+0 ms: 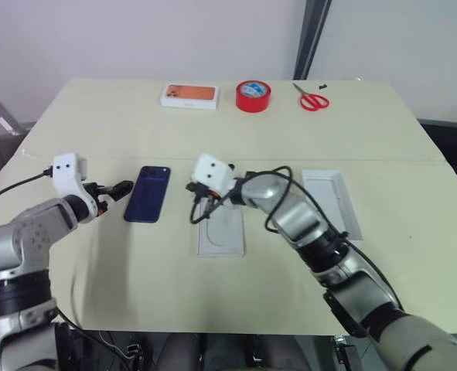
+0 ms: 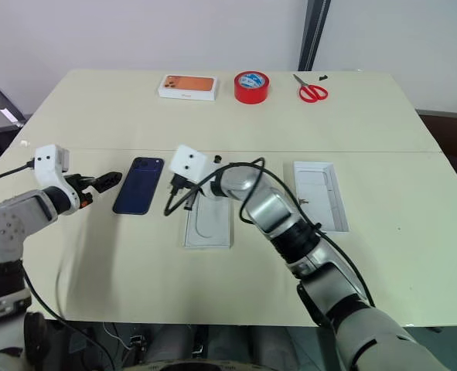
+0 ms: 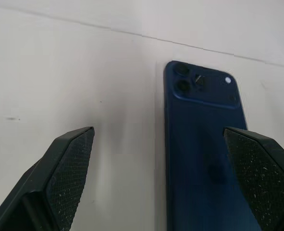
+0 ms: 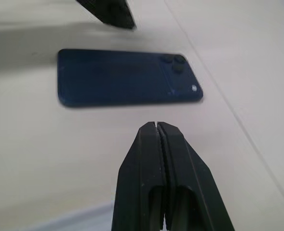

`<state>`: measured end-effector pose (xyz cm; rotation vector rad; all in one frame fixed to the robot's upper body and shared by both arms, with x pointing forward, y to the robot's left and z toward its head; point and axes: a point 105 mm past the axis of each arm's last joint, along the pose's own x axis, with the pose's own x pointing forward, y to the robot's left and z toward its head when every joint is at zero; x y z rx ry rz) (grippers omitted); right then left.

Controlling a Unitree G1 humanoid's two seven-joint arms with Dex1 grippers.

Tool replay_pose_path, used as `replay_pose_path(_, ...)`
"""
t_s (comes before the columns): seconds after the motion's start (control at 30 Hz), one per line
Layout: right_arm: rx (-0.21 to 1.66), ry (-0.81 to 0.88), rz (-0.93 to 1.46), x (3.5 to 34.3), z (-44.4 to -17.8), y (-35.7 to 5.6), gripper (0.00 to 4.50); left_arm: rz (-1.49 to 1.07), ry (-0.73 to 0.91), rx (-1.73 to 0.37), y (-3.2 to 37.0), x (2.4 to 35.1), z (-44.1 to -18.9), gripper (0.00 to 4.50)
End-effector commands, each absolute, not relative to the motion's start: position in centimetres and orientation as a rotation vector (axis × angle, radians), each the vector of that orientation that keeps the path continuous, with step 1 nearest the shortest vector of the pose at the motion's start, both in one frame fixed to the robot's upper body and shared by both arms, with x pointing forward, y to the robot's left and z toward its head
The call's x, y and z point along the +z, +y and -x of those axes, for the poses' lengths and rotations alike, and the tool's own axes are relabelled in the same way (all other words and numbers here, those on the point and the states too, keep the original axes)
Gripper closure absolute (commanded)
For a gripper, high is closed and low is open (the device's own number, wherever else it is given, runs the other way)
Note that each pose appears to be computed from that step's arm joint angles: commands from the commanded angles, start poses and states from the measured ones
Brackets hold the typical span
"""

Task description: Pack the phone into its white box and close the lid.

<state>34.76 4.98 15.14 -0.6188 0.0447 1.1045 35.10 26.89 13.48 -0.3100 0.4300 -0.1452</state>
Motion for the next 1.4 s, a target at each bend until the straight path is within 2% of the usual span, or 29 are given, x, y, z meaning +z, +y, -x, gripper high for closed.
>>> replay_pose_path(0.03,1.117,-0.015,0.668,15.6,-34.3,6.5,4.44,0.344,0.481,-0.153,26.8,13.0,-35.7,0.0)
replay_pose_path(0.2,1.131,-0.012,0.716,14.7,-33.7,7.5,4.44,0.365,0.625,-0.253,24.6,10.9,-35.7,0.0)
replay_pose_path(0.3,1.123,-0.012,0.746,14.4,-33.6,7.6,4.44,0.399,0.658,-0.306,23.7,10.5,-35.5,0.0)
replay_pose_path(0.53,1.097,0.014,0.849,13.6,-34.0,7.0,4.44,0.406,0.748,-0.481,20.2,9.9,-33.4,0.0)
replay_pose_path(1.1,1.063,0.019,1.146,11.5,-35.1,6.0,4.44,0.412,0.765,-0.607,16.5,9.7,-30.4,0.0)
replay_pose_path(1.4,1.021,-0.031,1.236,12.1,-35.7,5.3,4.44,0.451,0.755,-0.591,16.2,9.7,-30.4,0.0)
